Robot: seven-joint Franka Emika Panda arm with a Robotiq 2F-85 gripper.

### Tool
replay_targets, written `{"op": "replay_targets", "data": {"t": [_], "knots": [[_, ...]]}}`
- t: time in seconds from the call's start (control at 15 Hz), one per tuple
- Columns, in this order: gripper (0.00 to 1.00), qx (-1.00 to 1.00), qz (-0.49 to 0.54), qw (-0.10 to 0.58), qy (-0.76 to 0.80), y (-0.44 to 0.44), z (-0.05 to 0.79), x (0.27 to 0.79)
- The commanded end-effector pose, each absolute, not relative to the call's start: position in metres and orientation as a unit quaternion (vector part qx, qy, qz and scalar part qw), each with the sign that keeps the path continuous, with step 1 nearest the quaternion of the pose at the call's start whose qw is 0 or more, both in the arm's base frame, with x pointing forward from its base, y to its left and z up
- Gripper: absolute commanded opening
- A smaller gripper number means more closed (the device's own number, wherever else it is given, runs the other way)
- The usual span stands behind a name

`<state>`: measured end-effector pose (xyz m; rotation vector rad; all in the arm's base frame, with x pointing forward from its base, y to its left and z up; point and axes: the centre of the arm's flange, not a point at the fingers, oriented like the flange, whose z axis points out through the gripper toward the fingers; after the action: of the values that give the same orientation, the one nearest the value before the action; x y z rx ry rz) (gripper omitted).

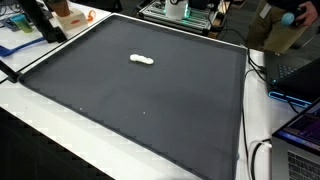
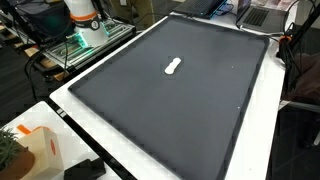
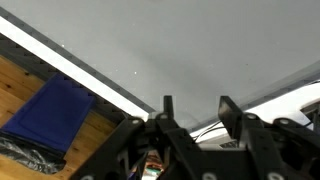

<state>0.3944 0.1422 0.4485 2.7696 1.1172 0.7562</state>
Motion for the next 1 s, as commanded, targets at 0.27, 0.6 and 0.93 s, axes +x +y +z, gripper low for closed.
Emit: {"op": "replay_targets", "data": {"t": [0.27,0.6,0.93], "knots": [[0.85,0.938,0.218,0.03,0.267,0.158,0.432,0.4],[1.0,0.968,0.205,0.036,0.142,0.186,0.4,0.389],[0.99,0.976,0.203,0.074,0.027,0.191,0.364,0.357]]}}
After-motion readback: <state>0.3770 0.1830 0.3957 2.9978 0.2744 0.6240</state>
